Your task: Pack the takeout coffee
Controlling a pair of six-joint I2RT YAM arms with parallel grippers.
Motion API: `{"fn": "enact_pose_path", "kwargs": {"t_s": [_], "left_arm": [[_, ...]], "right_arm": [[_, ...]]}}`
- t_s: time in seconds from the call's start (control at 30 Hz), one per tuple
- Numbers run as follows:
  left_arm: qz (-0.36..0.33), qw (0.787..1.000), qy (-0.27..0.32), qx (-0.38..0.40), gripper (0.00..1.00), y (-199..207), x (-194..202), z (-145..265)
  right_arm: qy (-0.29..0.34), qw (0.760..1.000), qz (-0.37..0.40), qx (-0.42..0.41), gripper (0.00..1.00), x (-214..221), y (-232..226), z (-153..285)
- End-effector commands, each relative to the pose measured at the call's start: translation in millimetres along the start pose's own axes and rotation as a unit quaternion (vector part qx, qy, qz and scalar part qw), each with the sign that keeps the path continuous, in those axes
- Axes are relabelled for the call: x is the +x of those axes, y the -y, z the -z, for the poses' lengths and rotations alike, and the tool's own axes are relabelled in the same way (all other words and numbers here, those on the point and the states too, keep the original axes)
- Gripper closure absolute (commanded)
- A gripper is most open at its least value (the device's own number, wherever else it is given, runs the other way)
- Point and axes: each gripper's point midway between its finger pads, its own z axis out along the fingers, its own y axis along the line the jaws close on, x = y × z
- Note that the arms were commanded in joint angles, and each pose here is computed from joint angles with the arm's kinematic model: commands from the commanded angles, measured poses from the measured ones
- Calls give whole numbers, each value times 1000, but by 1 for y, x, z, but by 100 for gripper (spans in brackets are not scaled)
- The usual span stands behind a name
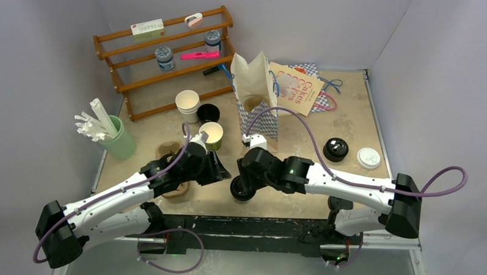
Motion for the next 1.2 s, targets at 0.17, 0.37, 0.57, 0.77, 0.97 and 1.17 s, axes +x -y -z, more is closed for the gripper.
{"fn": "enact_pose_path", "kwargs": {"t_s": [0.17,0.37,0.57,0.77,0.97,1.17], "left_arm": [[-83,996,2,42,58,34,-16,5],[-129,990,-24,43,61,46,-16,7],[-178,982,-50,34,57,50,-15,11],[-224,972,-54,48,41,57,-16,22],[-350,935,-50,34,22,69,-6,22],[-494,859,-58,119,14,89,16,18]], "right_arm": [[-14,1000,-16,-18,43,-2,6,18],[-42,997,-48,-40,52,15,11,29],[-65,994,-69,-56,59,29,17,32],[-60,993,-73,-68,51,19,14,33],[-23,993,-109,-30,43,10,44,44],[-57,988,-144,-20,38,24,63,45]]}}
